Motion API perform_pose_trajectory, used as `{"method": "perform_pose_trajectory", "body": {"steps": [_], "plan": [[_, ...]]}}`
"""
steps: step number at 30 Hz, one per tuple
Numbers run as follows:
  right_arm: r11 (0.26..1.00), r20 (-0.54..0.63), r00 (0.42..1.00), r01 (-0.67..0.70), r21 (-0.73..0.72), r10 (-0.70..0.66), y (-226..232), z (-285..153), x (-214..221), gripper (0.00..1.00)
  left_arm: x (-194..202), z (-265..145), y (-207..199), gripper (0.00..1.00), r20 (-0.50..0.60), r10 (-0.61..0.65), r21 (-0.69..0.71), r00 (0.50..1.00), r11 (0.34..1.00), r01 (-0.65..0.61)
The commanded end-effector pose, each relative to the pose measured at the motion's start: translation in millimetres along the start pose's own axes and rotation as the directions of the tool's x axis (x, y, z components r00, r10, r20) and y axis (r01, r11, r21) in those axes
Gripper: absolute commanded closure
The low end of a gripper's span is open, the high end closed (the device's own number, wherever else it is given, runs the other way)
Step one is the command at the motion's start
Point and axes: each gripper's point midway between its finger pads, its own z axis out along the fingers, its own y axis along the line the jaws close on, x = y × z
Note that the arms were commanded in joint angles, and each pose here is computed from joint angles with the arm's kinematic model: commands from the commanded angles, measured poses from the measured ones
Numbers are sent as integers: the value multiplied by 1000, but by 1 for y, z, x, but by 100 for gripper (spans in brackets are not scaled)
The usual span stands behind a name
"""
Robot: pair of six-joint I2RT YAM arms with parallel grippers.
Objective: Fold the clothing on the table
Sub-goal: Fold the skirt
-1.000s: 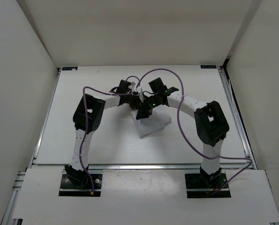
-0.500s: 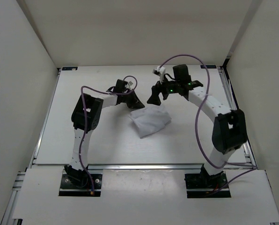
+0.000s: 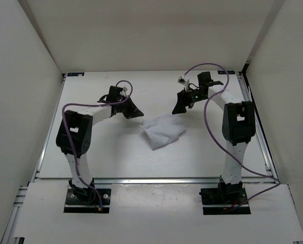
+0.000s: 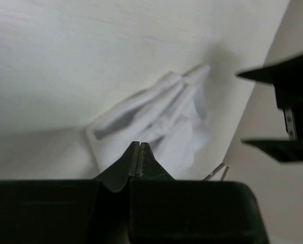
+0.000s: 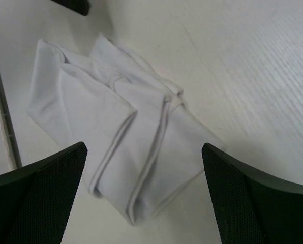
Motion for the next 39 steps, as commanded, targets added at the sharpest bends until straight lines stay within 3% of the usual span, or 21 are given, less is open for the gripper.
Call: {"method": "perform_pose_trajectory", "body": {"steps": [1, 4, 8, 17, 26, 34, 39], "plan": [[991, 11, 1000, -23, -132, 25, 12, -13, -18, 1, 13, -23, -48, 100, 60, 24, 121, 998, 992, -32], [978, -32, 997, -81, -193, 76, 2, -9, -15, 2, 35, -24, -57, 100, 40, 9, 153, 999, 988, -15], [975, -37, 998, -57, -213, 50, -3, -8, -19, 4, 53, -20, -63, 100, 31, 40, 162, 999, 986, -44], [951, -109, 992, -94, -296, 64, 30, -5, -1, 6, 40, -35, -56, 100, 93, 48, 109, 995, 992, -58], [959, -137, 988, -107, -262, 73, 15, 14, 18, 7, 45, -54, -42, 100, 93, 38, 103, 995, 994, -47], [961, -178, 981, -123, -247, 79, 4, 30, 33, 7, 78, -39, -39, 100, 8, 38, 116, 999, 992, -38], [957, -203, 976, -133, -257, 81, 3, 40, 43, 7, 79, -34, -35, 100, 12, 32, 106, 999, 994, -33]]}}
